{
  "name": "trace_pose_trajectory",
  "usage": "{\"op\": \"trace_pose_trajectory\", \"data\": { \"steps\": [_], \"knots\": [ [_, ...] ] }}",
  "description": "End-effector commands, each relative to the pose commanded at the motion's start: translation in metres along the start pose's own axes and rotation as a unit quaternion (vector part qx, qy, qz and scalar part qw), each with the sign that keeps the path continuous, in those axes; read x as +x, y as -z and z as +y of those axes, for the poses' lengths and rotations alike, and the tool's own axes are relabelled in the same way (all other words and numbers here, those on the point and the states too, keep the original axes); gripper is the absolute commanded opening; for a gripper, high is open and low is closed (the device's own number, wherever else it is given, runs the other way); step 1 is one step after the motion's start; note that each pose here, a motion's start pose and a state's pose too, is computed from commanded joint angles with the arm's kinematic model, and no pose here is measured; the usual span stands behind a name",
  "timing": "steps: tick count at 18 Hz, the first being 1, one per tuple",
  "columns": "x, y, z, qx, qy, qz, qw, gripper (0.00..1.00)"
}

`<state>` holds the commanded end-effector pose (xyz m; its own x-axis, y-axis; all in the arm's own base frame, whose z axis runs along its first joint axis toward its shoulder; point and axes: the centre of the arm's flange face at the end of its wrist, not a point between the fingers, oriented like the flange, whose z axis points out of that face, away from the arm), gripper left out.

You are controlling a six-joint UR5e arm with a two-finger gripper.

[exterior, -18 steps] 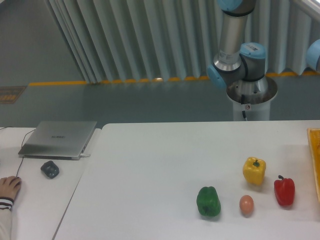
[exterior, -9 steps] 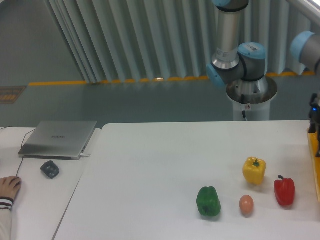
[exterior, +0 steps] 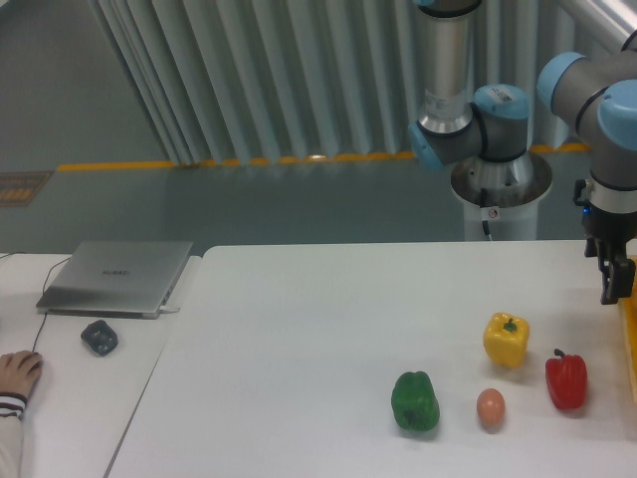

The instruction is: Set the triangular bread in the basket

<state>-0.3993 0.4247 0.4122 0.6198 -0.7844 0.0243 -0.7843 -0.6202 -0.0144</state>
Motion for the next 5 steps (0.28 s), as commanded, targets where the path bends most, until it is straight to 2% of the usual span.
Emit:
{"op": "trace_pose_trajectory", "data": {
  "steps": [5],
  "knots": [
    [-0.0008,0.0007,-0.0072,0.000,-0.005,-0.001,1.0000,1.00]
  ]
}}
